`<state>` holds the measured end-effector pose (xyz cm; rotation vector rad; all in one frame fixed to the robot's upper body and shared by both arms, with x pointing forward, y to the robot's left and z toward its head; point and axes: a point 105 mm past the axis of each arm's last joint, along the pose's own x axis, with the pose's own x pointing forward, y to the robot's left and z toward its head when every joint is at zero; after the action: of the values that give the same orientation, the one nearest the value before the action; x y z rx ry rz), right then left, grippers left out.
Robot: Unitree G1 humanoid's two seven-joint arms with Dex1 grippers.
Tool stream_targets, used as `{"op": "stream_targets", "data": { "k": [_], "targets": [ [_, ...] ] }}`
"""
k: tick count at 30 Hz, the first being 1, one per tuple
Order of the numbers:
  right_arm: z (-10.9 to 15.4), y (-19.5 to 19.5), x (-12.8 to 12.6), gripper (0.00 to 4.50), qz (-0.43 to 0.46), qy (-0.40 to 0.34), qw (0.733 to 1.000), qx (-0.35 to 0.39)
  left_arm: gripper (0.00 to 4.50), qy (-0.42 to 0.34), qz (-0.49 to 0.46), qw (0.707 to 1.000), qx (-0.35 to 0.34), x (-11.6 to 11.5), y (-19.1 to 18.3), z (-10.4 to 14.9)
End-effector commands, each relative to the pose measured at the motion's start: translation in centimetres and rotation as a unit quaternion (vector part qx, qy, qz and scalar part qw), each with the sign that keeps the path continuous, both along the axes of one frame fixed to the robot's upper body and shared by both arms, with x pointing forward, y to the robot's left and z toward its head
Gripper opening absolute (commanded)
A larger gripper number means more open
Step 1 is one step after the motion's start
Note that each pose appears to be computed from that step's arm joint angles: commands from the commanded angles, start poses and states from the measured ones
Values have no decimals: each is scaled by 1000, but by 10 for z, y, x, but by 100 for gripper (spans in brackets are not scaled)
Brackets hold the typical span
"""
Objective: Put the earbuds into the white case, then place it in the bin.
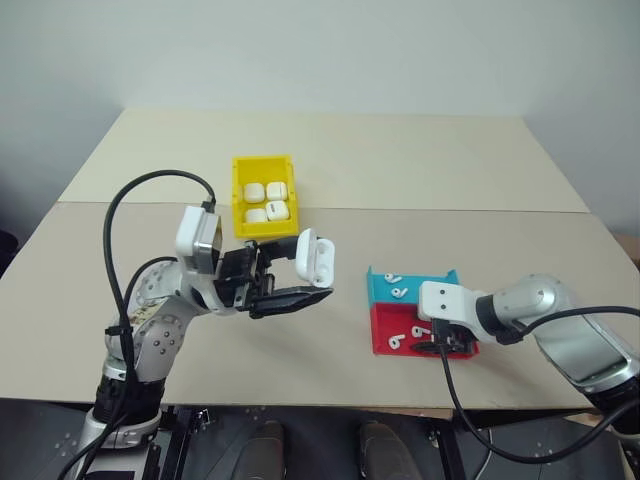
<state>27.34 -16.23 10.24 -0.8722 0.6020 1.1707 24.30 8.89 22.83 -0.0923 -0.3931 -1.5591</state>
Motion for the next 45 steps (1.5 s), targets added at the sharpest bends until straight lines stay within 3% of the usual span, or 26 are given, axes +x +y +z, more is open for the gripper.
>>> {"op": "stream_targets", "data": {
  "k": [1, 21, 25, 40, 43, 45],
  "targets": [
    [9, -1, 1, 448, 4, -15, 1000, -1, 284, -20, -4, 1000, -3, -6, 2, 8],
    [54, 8, -3, 448, 40, -30, 997, -62, 284, -22, -5, 1000, -7, -5, -2, 6],
    [44, 5, 1, 363, 51, -19, 994, -92, 284, -25, -2, 1000, -7, -5, -2, 6],
    [27, 3, 22, 363, 38, -6, 990, -133, 284, -31, 7, 999, -6, -7, -2, 5],
    [25, 4, 23, 295, 40, -6, 990, -135, 284, -30, 8, 999, -5, -7, -2, 5],
    [25, 5, 23, 279, 39, -6, 990, -134, 284, -30, 9, 999, -5, -8, -2, 5]
  ]
}}
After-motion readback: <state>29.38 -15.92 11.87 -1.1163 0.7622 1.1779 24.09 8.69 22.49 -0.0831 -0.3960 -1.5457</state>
